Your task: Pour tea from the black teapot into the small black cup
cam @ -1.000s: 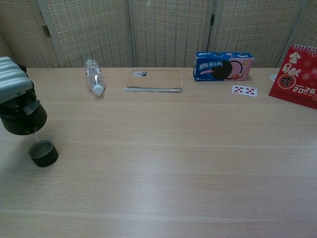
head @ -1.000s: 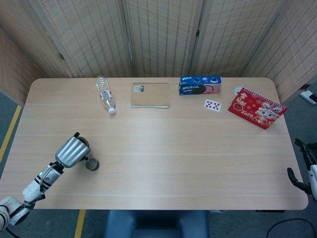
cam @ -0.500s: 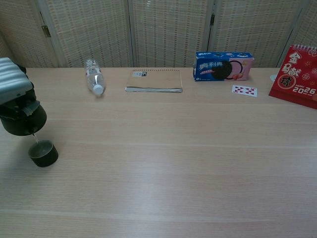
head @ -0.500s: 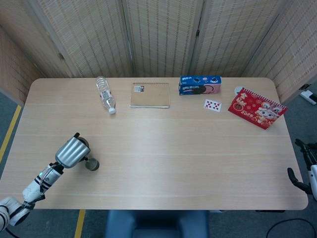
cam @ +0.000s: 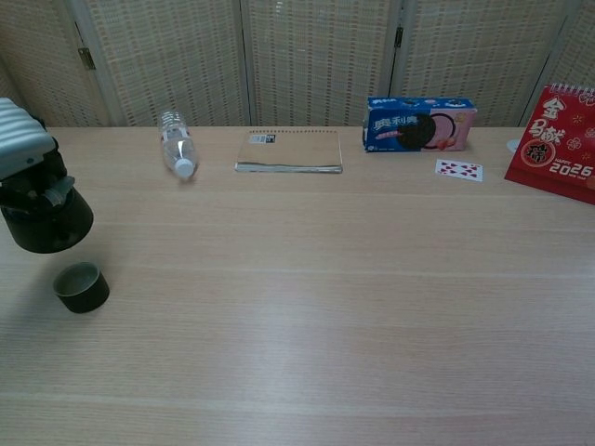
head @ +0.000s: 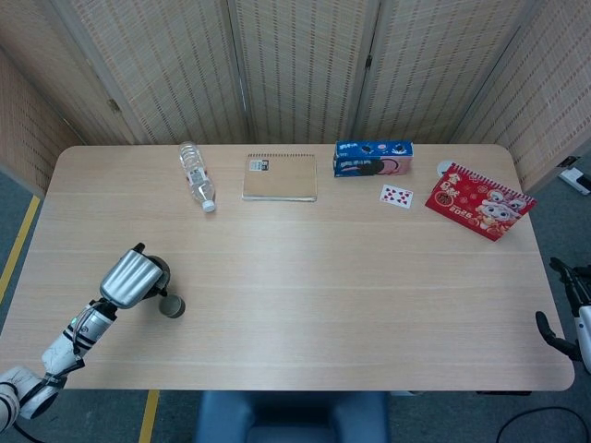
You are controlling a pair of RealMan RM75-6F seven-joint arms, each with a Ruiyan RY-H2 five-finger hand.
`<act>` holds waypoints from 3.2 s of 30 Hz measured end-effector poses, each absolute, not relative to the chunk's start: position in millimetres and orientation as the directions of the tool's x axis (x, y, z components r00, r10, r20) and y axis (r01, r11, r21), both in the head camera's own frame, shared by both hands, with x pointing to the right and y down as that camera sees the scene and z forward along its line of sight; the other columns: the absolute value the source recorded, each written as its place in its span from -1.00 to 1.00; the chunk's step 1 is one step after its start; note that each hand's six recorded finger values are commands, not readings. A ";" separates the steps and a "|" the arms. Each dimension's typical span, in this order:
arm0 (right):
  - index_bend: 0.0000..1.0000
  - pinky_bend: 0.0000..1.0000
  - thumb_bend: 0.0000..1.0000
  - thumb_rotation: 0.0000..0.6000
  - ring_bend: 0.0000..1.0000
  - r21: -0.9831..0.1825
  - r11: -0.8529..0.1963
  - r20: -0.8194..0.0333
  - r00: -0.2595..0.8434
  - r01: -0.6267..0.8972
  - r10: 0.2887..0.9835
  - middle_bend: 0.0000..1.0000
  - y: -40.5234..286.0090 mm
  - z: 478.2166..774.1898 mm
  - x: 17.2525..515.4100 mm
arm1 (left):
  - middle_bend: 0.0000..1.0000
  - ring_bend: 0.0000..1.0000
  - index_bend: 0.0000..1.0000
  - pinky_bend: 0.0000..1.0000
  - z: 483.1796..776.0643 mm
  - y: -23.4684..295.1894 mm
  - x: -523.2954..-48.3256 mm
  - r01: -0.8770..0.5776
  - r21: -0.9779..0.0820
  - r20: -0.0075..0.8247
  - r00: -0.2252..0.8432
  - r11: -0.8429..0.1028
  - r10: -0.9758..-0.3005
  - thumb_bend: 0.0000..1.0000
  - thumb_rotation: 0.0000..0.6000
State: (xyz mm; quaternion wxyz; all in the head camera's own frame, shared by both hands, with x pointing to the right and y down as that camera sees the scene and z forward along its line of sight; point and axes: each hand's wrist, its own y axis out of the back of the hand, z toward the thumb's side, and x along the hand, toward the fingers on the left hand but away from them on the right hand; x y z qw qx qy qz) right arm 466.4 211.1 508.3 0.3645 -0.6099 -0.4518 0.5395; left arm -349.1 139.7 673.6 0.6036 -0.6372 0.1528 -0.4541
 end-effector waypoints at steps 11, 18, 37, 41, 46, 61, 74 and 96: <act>-0.89 -0.84 -0.15 1.00 -0.48 -0.931 -0.326 -0.328 0.014 0.162 0.944 -0.60 210.8 509.1 464.3 | 1.00 0.88 1.00 0.10 669.5 122.9 -347.6 0.000 -0.904 0.384 0.442 -0.428 -0.811 0.45 0.97; -0.89 -0.84 -0.15 1.00 -0.48 -0.929 -0.330 -0.334 0.004 0.166 0.942 -0.60 214.0 511.0 467.6 | 1.00 0.87 1.00 0.10 679.1 108.5 -340.3 -0.208 -0.816 0.447 0.366 -0.540 -0.817 0.45 0.97; -0.89 -0.84 -0.15 1.00 -0.48 -0.926 -0.338 -0.345 -0.011 0.169 0.939 -0.60 214.8 515.7 473.1 | 1.00 0.87 1.00 0.04 720.3 83.2 -343.0 -0.339 -0.741 0.529 0.236 -0.579 -0.815 0.40 0.96; -0.89 -0.84 -0.15 1.00 -0.48 -0.925 -0.340 -0.347 -0.012 0.170 0.938 -0.60 214.5 516.9 473.4 | 1.00 0.86 1.00 0.02 728.6 82.0 -345.6 -0.341 -0.735 0.542 0.224 -0.586 -0.810 0.30 0.74; -0.89 -0.84 -0.15 1.00 -0.48 -0.924 -0.343 -0.350 -0.014 0.171 0.937 -0.60 213.9 518.1 473.8 | 1.00 0.86 1.00 0.00 737.0 81.5 -348.8 -0.325 -0.739 0.552 0.211 -0.590 -0.807 0.23 0.56; -0.89 -0.84 -0.15 1.00 -0.47 -0.923 -0.346 -0.354 -0.016 0.169 0.935 -0.60 211.3 520.5 473.7 | 1.00 0.82 1.00 -0.09 755.6 86.1 -354.6 -0.312 -0.743 0.562 0.190 -0.592 -0.805 0.04 -0.04; -0.89 -0.84 -0.15 1.00 -0.47 -0.924 -0.344 -0.353 -0.022 0.167 0.936 -0.60 211.1 521.1 475.3 | 1.00 0.80 1.00 -1.00 759.2 89.6 -350.4 -0.284 -0.769 0.534 0.207 -0.572 -0.820 -0.10 -0.23; -0.89 -0.84 -0.15 1.00 -0.47 -0.920 -0.352 -0.363 -0.035 0.173 0.931 -0.60 214.4 524.6 479.8 | 1.00 0.67 0.99 -1.00 765.4 108.3 -335.0 -0.100 -0.832 0.496 0.305 -0.545 -0.813 -0.29 -0.25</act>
